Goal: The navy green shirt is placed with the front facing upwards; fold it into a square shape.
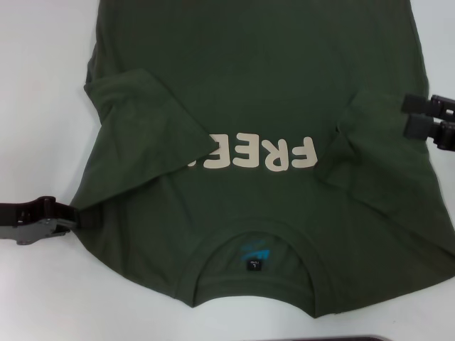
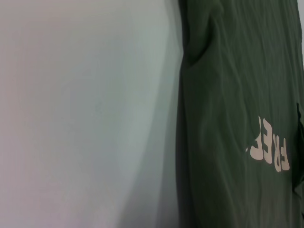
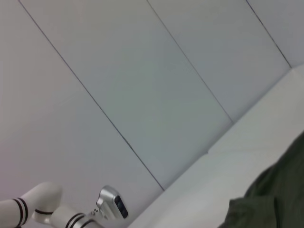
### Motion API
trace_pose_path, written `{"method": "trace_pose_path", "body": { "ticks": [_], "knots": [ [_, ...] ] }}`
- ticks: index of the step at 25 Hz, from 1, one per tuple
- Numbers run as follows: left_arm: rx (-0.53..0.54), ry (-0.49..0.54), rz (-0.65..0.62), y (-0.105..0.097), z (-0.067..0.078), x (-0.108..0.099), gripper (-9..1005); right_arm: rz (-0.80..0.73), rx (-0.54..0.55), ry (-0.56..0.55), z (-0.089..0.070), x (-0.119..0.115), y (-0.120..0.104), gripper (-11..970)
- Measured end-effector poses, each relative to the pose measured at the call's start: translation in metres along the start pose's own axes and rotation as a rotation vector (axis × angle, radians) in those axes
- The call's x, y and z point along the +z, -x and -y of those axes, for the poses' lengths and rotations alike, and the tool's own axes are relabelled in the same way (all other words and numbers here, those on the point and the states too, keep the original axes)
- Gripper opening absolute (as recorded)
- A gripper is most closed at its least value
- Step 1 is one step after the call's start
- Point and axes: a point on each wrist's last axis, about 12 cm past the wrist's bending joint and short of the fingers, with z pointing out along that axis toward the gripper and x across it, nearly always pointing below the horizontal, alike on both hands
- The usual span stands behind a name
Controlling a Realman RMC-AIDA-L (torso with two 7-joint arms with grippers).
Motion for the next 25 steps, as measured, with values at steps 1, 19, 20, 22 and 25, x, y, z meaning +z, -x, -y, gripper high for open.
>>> {"method": "trace_pose_path", "body": {
  "ticks": [1, 19, 20, 22, 25],
  "knots": [
    [0.004, -0.001, -0.002, 0.000, 0.000, 0.000, 181, 0.000, 0.000, 0.000, 0.000, 0.000, 0.000, 946],
    [0.050, -0.006, -0.005, 0.007, 0.006, -0.003, 24, -0.293, 0.465, -0.333, 0.008, -0.088, -0.012, 944],
    [0.051, -0.006, -0.005, 0.007, 0.006, -0.002, 24, -0.317, 0.489, -0.349, 0.010, -0.088, -0.012, 944],
    [0.054, -0.007, -0.004, 0.008, 0.007, -0.002, 24, -0.356, 0.516, -0.384, 0.014, -0.086, -0.013, 944],
    [0.056, -0.003, 0.000, 0.009, 0.007, -0.003, 24, -0.393, 0.529, -0.413, 0.019, -0.081, -0.015, 944]
  ]
}}
